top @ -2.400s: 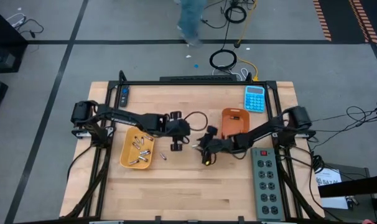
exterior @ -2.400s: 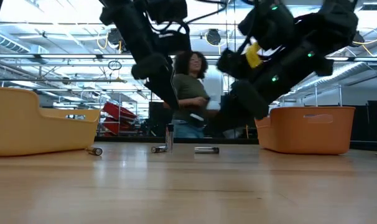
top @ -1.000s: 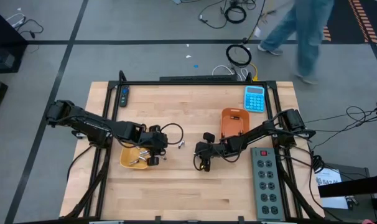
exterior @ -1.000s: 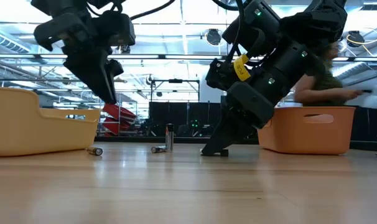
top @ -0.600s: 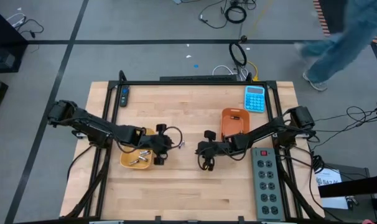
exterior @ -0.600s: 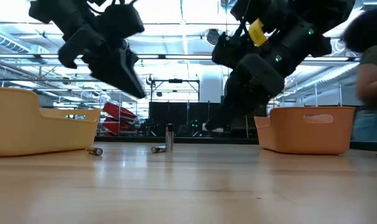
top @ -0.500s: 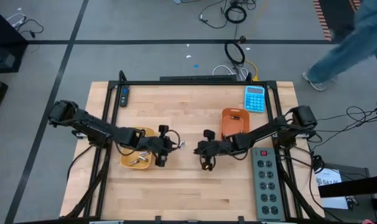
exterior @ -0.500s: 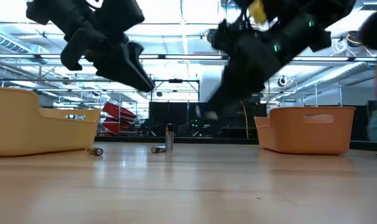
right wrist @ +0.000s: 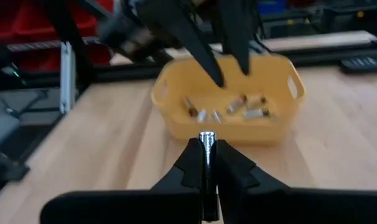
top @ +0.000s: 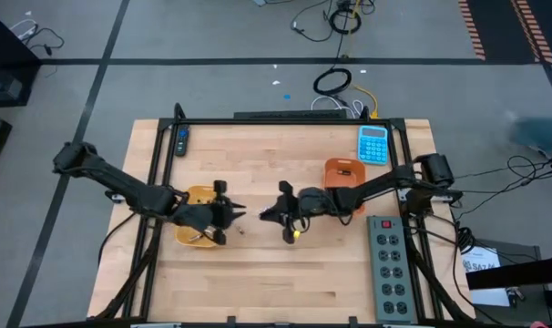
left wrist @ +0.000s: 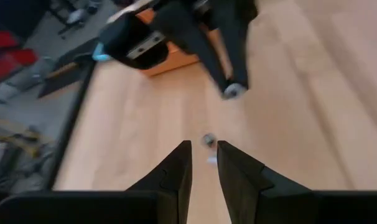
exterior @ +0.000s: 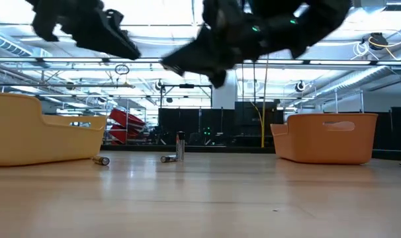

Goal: Sort batteries
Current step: Put the silver battery into the yellow bin

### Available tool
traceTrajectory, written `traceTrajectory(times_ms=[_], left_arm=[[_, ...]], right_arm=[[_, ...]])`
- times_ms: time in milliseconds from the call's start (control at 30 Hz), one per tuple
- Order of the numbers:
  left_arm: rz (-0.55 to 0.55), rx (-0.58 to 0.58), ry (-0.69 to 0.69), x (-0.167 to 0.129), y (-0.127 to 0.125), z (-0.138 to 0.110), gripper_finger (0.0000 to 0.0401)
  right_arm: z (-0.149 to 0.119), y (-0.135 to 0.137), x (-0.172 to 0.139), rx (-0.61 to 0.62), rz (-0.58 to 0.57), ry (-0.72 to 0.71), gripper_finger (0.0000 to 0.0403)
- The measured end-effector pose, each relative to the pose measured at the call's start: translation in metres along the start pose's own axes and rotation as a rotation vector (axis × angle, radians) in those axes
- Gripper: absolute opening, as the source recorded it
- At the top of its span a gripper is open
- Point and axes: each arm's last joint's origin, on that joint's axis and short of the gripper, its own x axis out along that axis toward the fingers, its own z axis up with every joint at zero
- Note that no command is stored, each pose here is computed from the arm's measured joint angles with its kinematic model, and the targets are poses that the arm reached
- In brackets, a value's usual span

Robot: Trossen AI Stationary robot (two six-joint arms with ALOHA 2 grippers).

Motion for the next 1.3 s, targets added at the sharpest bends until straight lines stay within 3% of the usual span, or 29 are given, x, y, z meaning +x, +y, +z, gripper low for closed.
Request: traceTrajectory(times_ms=[167, 267, 467, 600, 767, 1000, 1300], left_arm=[[0.135, 0.072, -0.004, -0.015, 0.0, -0.01, 0.0086], [0.189, 0.107, 0.008, -0.017, -0.003, -0.012, 0.0086], [0.245, 0.055, 0.115, -0.015, -0.004, -0.025, 0.0086], [0.307, 0.017, 0.182, -0.026, -0.007, -0.038, 0.0086], [0.197, -0.09, 0.19, -0.046, -0.006, -0.045, 0.0086], [-0.225, -0.221, 0.275, -0.059, -0.008, -0.05, 0.0086], [-0.165, -0.276, 0.441, -0.032, -0.007, -0.059, 0.0086]], right_arm=[[0.023, -0.005, 0.023, -0.002, 0.089, -0.005, 0.0007], [0.039, -0.009, 0.032, -0.012, 0.08, -0.013, 0.0007], [0.063, -0.014, 0.034, -0.044, 0.063, -0.104, 0.0008], [0.064, -0.024, 0.041, -0.038, 0.036, -0.112, 0.0008], [0.061, -0.027, 0.06, -0.054, 0.043, -0.149, 0.0008], [0.054, -0.031, 0.092, -0.049, 0.061, -0.075, 0.0009], [0.062, -0.023, 0.083, -0.107, -0.018, 0.081, 0.0009]])
